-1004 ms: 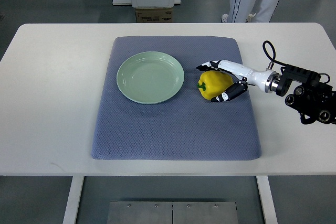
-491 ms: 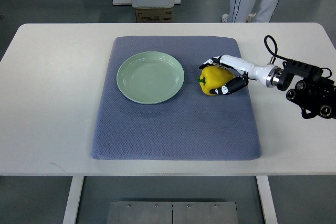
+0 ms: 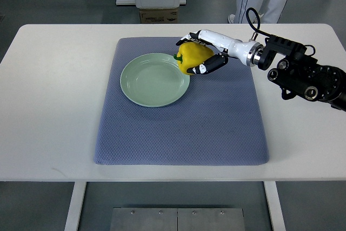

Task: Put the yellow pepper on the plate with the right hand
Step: 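Lift the pepper with the right hand and carry it over the plate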

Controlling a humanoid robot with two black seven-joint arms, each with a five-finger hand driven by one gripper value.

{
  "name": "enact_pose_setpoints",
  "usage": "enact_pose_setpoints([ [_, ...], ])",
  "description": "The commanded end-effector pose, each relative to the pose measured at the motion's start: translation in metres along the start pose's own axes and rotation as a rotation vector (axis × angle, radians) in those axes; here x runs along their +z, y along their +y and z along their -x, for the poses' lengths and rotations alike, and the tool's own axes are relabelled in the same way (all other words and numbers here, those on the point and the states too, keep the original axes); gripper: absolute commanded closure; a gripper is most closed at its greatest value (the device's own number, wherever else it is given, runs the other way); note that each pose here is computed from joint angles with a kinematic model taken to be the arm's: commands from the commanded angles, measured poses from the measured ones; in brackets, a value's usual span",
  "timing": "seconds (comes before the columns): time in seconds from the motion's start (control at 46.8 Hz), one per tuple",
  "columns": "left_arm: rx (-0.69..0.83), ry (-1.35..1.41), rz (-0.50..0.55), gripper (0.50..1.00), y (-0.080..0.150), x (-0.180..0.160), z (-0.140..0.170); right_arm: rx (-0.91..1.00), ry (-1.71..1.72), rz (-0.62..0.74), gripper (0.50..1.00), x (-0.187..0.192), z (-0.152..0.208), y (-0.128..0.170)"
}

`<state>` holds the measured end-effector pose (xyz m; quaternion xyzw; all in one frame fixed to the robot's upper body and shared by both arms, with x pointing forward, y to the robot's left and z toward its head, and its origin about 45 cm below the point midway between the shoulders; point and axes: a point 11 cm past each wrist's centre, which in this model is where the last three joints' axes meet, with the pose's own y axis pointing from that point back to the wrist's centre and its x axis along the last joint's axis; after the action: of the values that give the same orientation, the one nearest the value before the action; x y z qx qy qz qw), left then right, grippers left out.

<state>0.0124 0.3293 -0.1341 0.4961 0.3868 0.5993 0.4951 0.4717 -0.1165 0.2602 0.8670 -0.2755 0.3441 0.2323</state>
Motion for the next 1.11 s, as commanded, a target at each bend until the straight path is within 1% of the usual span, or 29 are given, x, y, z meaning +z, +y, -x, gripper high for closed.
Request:
enact_pose_setpoints([
  [0.0,-0.001,0.000,0.001,0.500,0.000,0.000,0.000,-0.014,0.004,-0.007,1.000,-0.011,0.006,-0.011],
  [0.128,-0.001,0.000,0.001,0.500,0.000,0.000,0.000,-0.040,0.000,-0.010,1.000,-0.027,0.021,-0.028],
  [0.342,-0.001,0.000,-0.001,0.500,0.000,-0.001,0.000,-0.054,-0.001,0.023,1.000,-0.041,0.041,-0.047],
  [0.662,-0.001,0.000,-0.001,0.500,0.000,-0.001,0.000,-0.031,-0.001,0.150,1.000,-0.022,0.042,-0.044],
  [0.769,0.001,0.000,-0.001,0.500,0.000,-0.001,0.000,-0.030,-0.011,0.183,1.000,-0.014,0.049,-0.042],
  [0.918,-0.001,0.000,-0.001,0.500,0.000,-0.001,0.000,-0.028,-0.019,0.200,1.000,-0.010,0.052,-0.041],
  [1.089,0.001,0.000,-0.001,0.500,0.000,-0.001,0.000,-0.032,-0.026,0.191,1.000,-0.012,0.054,-0.041],
])
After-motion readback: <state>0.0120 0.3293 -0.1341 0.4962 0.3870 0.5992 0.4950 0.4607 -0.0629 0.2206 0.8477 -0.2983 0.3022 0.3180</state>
